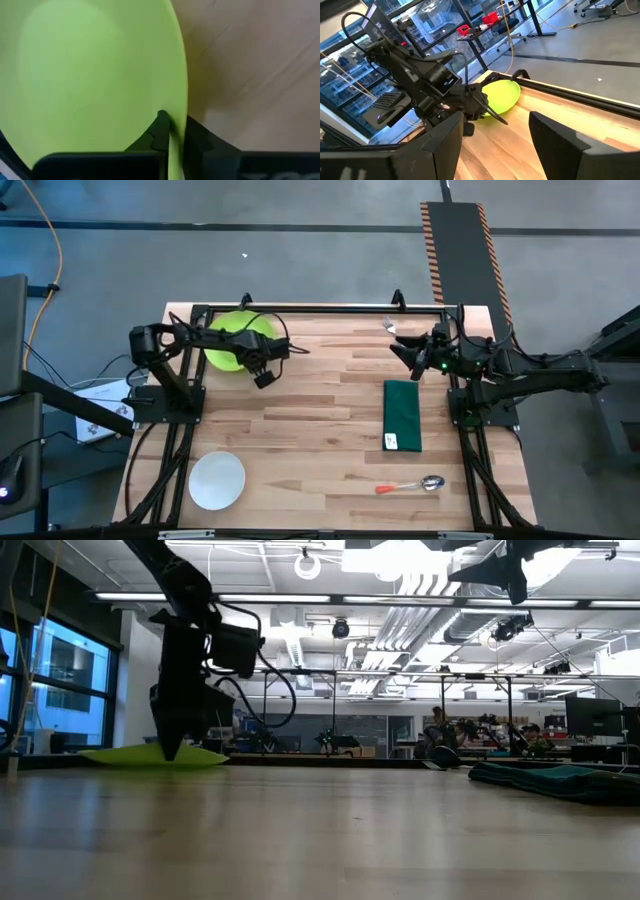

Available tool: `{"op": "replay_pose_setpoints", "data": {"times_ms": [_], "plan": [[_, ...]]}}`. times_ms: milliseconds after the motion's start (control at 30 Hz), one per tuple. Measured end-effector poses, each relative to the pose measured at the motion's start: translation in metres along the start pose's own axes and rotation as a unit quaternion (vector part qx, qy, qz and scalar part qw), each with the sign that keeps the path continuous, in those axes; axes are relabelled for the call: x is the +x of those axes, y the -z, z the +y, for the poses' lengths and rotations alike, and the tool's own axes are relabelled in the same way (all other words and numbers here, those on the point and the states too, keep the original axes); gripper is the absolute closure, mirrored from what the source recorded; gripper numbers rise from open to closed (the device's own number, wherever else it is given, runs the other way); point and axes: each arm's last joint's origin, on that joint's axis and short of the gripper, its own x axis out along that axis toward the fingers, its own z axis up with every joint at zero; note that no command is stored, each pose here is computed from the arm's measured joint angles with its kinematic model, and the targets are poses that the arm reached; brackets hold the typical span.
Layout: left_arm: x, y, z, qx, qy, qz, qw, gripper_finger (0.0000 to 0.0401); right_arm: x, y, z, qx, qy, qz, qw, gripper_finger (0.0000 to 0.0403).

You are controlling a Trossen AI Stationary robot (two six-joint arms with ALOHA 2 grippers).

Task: Set table place
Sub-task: Move the green plate to the center of the table

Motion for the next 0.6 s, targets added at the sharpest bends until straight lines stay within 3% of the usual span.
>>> {"op": "replay_pose_setpoints", "data": {"times_ms": [167, 367, 467, 600], "plan": [[-0.030, -0.012, 0.005, 0.012, 0.021, -0.024, 0.999, 0.0392, 0.000, 0.000, 0.000, -0.001, 0.001, 0.001, 1.000, 0.0183], [-0.096, -0.029, 0.009, 0.083, 0.036, -0.095, 0.991, 0.0399, 0.000, 0.000, 0.000, -0.005, 0.002, 0.002, 1.000, 0.0183], [-0.136, -0.034, 0.007, 0.139, 0.035, -0.130, 0.981, 0.0401, 0.000, 0.001, 0.000, -0.005, 0.003, 0.002, 1.000, 0.0183], [-0.184, -0.032, -0.004, 0.235, 0.016, -0.195, 0.952, 0.0401, 0.000, 0.000, -0.001, -0.007, 0.005, 0.000, 1.000, 0.0183]]}}
